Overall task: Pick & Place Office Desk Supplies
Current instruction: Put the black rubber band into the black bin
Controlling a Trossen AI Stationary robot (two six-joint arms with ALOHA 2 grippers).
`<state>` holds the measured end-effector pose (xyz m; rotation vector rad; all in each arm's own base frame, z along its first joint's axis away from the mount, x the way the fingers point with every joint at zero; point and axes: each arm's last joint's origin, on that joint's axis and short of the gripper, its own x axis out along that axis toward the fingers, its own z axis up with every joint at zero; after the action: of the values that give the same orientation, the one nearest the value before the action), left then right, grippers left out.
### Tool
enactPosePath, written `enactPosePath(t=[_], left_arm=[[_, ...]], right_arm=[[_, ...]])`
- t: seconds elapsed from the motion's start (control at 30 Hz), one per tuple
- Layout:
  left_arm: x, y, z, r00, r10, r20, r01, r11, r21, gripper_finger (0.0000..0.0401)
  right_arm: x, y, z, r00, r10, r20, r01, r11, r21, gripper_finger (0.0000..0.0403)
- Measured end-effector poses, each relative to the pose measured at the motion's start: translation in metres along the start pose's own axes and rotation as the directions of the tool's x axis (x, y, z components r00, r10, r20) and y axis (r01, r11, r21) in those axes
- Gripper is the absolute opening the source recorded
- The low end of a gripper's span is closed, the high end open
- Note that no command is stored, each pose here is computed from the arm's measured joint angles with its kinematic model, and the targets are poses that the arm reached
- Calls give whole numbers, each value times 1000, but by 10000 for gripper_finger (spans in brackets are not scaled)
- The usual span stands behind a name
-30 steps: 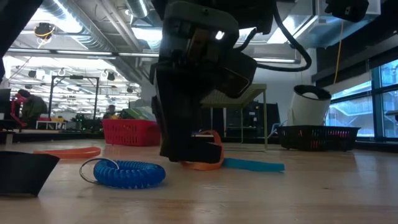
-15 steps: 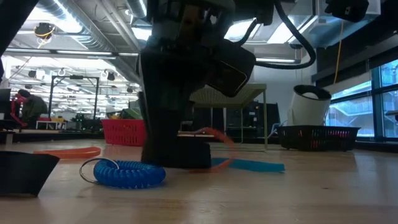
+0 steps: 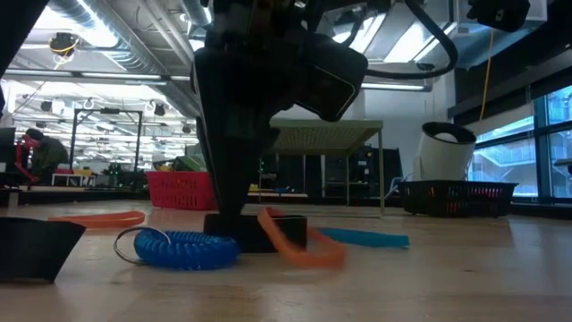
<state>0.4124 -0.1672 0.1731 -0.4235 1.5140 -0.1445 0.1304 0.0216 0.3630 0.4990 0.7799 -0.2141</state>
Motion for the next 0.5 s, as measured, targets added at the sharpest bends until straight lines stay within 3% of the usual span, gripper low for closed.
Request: enactPosePath(t=[0.5], left_arm=[[0, 2, 1, 998, 60, 35, -60, 998, 22, 109]], right_arm=[[0, 1, 0, 1000, 21, -16, -21, 1000, 4, 91]])
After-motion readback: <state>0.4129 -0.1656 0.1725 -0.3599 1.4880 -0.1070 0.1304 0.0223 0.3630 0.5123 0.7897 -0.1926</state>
